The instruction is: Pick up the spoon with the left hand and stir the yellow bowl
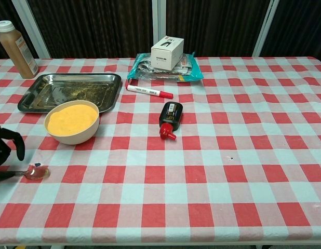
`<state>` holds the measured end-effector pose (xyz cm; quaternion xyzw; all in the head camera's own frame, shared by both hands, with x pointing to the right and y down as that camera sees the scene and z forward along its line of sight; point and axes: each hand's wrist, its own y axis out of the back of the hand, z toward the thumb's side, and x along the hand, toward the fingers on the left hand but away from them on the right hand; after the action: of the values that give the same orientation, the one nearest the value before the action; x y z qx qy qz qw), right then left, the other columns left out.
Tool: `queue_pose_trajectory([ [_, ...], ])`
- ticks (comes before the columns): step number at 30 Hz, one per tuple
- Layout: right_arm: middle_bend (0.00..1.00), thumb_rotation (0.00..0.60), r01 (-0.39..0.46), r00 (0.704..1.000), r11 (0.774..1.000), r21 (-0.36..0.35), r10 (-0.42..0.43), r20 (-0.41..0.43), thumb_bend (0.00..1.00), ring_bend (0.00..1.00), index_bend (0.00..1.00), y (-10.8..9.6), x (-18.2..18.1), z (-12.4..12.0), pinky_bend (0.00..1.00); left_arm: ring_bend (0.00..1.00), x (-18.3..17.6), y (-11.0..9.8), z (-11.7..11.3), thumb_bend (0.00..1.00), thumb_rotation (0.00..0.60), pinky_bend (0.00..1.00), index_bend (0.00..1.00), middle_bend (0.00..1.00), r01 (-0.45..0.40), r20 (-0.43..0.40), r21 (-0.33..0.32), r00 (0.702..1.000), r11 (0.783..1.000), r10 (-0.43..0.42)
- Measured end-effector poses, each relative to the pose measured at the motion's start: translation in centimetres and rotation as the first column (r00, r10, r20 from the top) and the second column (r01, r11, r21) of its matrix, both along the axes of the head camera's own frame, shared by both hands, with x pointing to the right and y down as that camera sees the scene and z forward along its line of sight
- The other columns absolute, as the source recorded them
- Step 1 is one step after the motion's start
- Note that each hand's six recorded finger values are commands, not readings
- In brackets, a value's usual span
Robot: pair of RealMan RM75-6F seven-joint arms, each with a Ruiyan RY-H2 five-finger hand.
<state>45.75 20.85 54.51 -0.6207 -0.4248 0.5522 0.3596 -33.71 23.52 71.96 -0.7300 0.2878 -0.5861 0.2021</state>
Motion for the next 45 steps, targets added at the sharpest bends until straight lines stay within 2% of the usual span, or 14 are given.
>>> queue_pose_trajectory([
  [13, 0.35, 0.6, -0.005, 1.0, 1.0, 0.001, 0.005, -0.002, 0.3, 0.11, 0.07, 0.2, 0.1, -0.1, 0.21, 0.89, 0.1, 0.8, 0.8, 0.34, 0.6, 1.0, 0.56, 0.86, 0.004, 0.015, -0.042, 1.0, 0.999, -0.003],
  [33, 0.35, 0.6, -0.004, 1.0, 1.0, 0.004, 0.004, -0.003, 0.3, 0.11, 0.07, 0.1, 0.0, -0.2, 0.21, 0.89, -0.8, 0.1, 0.6, 0.4, 0.6, 1.0, 0.61, 0.86, 0.018, 0.032, -0.018, 0.999, 1.0, -0.018],
  [39, 0.35, 0.6, -0.004, 1.0, 1.0, 0.007, 0.004, -0.004, 0.3, 0.11, 0.07, 0.0, 0.0, -0.3, 0.21, 0.89, -1.9, -1.8, -1.4, 0.41, 0.6, 1.0, 0.61, 0.87, 0.025, 0.048, 0.054, 0.998, 0.998, -0.028],
  [45, 0.35, 0.6, 0.0, 1.0, 1.0, 0.012, 0.0, -0.002, 0.3, 0.11, 0.07, -0.2, -0.1, -0.4, 0.21, 0.89, -2.1, -5.7, -3.2, 0.41, 0.6, 1.0, 0.61, 0.87, 0.053, 0.024, 0.147, 0.998, 0.988, -0.057],
])
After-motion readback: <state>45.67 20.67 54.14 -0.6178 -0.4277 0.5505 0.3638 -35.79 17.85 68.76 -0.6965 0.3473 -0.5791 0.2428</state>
